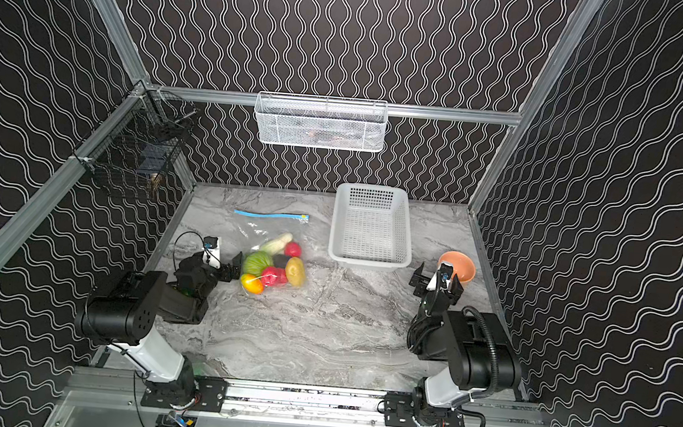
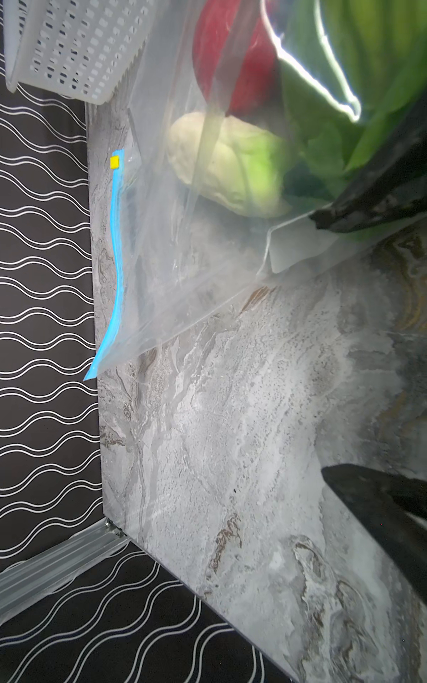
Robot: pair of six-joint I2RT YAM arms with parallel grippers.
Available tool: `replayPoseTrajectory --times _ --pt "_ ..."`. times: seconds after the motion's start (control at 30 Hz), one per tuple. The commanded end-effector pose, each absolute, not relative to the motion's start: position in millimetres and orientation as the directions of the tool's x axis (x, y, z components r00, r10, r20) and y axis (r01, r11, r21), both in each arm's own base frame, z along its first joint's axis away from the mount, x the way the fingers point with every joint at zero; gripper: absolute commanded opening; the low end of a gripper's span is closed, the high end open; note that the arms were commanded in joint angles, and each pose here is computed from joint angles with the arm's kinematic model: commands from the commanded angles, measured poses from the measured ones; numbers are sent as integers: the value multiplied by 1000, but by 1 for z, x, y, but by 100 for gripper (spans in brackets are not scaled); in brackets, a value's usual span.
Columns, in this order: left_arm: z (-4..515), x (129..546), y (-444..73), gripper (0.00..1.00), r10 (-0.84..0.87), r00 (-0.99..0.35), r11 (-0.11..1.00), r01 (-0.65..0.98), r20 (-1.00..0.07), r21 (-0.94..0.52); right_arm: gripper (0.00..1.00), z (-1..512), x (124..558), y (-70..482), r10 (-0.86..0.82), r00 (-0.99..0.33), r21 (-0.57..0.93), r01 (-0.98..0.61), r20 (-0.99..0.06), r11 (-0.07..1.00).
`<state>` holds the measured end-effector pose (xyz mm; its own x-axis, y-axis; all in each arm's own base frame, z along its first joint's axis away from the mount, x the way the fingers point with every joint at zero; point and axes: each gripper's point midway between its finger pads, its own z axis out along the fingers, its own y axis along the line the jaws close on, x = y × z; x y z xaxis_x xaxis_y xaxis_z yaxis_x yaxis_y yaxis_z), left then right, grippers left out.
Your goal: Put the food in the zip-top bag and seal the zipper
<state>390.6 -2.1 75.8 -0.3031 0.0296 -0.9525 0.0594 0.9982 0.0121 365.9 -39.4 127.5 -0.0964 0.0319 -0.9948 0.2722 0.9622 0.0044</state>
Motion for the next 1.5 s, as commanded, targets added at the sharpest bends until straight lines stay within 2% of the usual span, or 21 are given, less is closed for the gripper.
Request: replayPoseTrajectory --times 0.0,0.13,0.23,1.47 --pt "79 394 -2 99 50 -295 998 62 -954 33 99 117 379 -28 87 -164 58 172 -983 983" --pt "77 396 -3 99 63 -310 997 59 -948 47 99 116 381 -31 99 -170 71 162 -980 984" --pt "78 396 -2 99 62 -312 997 54 -948 47 99 122 376 -34 80 -126 56 178 -989 982" --pt "75 399 -8 99 86 -331 996 46 -940 75 99 119 379 -34 92 -148 65 180 -985 981"
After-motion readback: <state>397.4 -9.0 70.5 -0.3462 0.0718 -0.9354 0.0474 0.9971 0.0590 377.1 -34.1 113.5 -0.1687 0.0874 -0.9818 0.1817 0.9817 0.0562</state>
